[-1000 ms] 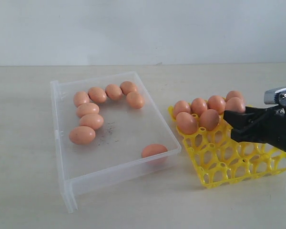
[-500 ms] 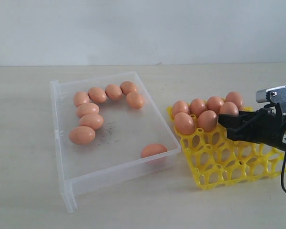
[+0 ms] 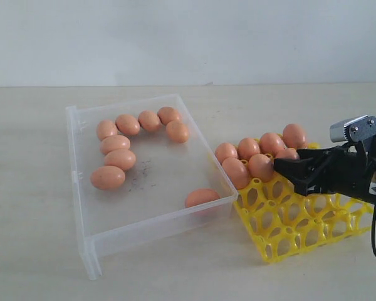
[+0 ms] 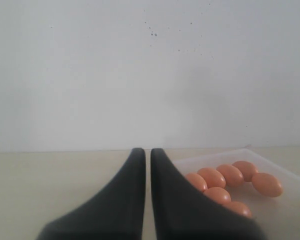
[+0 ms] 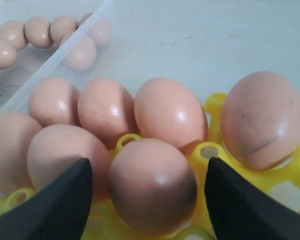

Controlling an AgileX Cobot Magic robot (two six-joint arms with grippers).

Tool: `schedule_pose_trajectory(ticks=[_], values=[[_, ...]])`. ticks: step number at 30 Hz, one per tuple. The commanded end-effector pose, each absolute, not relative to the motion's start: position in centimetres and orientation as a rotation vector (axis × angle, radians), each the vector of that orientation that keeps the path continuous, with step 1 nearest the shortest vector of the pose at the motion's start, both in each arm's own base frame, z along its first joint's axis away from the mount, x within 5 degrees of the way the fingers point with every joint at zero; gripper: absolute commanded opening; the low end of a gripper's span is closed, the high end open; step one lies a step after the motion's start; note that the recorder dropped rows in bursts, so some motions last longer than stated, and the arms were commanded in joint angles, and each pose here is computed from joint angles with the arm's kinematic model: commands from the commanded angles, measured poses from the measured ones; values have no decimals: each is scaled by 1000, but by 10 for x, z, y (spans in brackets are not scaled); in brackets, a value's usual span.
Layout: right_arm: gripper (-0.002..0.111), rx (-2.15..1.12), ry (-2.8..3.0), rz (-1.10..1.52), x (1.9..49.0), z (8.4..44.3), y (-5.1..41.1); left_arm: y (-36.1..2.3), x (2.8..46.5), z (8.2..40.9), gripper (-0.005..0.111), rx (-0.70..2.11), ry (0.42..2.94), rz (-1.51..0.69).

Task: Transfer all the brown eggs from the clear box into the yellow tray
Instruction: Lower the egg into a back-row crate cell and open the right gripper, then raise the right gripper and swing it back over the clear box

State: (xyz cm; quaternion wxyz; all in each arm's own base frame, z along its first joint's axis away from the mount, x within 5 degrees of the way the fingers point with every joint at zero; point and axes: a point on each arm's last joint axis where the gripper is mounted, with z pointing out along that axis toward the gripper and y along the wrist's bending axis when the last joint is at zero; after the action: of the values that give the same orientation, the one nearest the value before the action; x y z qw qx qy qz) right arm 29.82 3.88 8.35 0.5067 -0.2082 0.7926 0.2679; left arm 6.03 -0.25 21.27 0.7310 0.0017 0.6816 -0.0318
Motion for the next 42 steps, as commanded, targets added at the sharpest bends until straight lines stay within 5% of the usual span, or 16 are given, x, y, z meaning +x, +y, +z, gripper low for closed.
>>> schedule_pose_trajectory(ticks=[1,8,15,23,30,38,42], values=[[59,-505,1863,630,299,88,37,-2,61,215,4,2,1487,-69],[54,-518,1714,572,303,130,36,-2,61,215,4,2,1487,-69],[0,-763,1621,767,283,147,60,-2,61,215,4,2,1487,-69],[0,-837,1824,708,287,132,82,-2,61,215,4,2,1487,-69],[0,-984,1630,947,267,158,123,-2,61,215,4,2,1487,-69],[0,-1414,1970,419,258,162,195,-2,61,215,4,2,1487,-69],[0,-1609,1725,429,245,180,233,-2,61,215,4,2,1487,-69]])
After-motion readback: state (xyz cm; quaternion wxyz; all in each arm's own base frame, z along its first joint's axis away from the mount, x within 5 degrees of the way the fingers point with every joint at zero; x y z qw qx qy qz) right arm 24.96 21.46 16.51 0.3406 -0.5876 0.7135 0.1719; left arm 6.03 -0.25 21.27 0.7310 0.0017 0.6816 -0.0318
